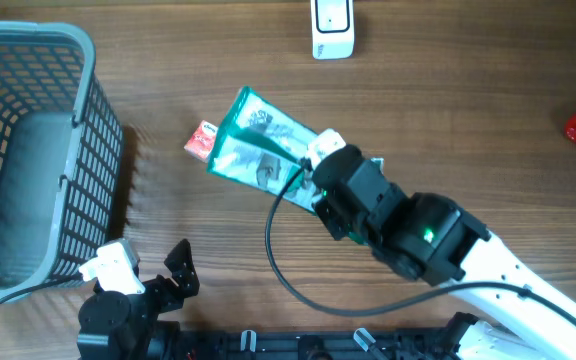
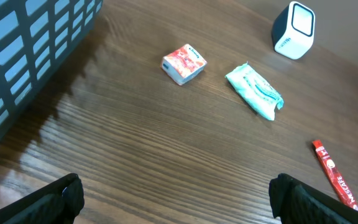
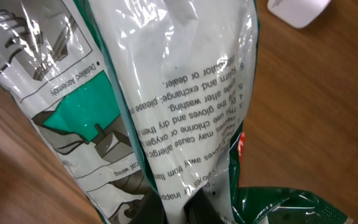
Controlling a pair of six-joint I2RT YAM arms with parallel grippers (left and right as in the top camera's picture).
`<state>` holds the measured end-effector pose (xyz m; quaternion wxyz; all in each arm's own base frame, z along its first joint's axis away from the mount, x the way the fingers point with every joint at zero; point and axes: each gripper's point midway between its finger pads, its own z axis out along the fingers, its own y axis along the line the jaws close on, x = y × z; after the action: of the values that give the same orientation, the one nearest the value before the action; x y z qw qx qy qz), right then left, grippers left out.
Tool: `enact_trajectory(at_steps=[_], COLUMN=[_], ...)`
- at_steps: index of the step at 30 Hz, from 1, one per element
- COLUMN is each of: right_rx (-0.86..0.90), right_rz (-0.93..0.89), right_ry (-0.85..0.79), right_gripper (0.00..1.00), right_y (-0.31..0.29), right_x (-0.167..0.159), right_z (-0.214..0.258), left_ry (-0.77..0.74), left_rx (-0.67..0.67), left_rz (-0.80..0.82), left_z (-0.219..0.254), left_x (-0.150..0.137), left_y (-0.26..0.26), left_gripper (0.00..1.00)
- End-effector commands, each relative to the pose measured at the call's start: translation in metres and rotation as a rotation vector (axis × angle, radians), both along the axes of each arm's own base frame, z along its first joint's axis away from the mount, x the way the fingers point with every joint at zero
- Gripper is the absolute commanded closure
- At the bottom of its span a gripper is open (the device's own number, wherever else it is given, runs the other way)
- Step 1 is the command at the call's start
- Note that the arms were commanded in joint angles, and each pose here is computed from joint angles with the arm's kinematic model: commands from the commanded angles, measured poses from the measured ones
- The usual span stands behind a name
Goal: Scan the item barcode
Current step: 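Lift the gloves bag up toward the white scanner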
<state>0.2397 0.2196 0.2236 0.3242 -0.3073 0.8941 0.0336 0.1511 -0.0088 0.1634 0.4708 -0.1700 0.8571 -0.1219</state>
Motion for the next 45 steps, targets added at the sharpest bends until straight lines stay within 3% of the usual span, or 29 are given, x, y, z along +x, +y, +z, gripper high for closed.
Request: enact_trajectory(at_steps=[1,11,14,17,24,28,32,36,39,43,44,45], right_rx=[-0.014,0.022,0.078,0.217,0.627,0.886,1.247,1.249,1.247,1.347,1.391,1.456], right_rz=[-0.053,-0.034,0.031,0.125,0.267,0.305,0.574,0.375,0.281,-0.109,-0.145,-0.112], right_ry=[-0.025,-0.013,0.057,0.192,0.409,0.568,0.789,1.045,1.086,1.328,1.295,1.13], right_gripper=[0.95,0.95,0.95,0.96,0.96,0.96,0.96,0.96,0.96,0.96,0.96,0.96], right_y=[-0.007,-0.003,0.011,0.035,0.042,0.026,0.024,0.037,0.036,0.009,0.003,-0.004], right_x=[-0.006,-0.023,-0.035,-0.05,-0.03,0.008,0.039,0.103,0.137,0.171,0.182,0.199], right_z=[0.007,0.013,0.009,0.011,0.048,0.053,0.068,0.012,-0.006,-0.016,-0.015,-0.011], left_ry=[-0.001,-0.001,-0.001,-0.001,-0.001,-0.001,-0.001,-0.001,-0.001,-0.001,-0.001,-0.001], left_rx=[0.015,0.015,0.015,0.014,0.015,0.015,0.015,0.015,0.015,0.015,0.015,0.015], left_rz=[-0.008,-0.008,-0.008,-0.008,-0.008,-0.008,-0.008,-0.008,-0.008,-0.008,-0.008,-0.008], left_z=[0.0,0.0,0.0,0.0,0.0,0.0,0.0,0.0,0.0,0.0,0.0,0.0], left_x=[0.0,0.0,0.0,0.0,0.0,0.0,0.0,0.0,0.0,0.0,0.0,0.0], left_y=[0.0,0.0,0.0,0.0,0.0,0.0,0.0,0.0,0.0,0.0,0.0,0.0], left_gripper=[0.0,0.0,0.0,0.0,0.0,0.0,0.0,0.0,0.0,0.0,0.0,0.0])
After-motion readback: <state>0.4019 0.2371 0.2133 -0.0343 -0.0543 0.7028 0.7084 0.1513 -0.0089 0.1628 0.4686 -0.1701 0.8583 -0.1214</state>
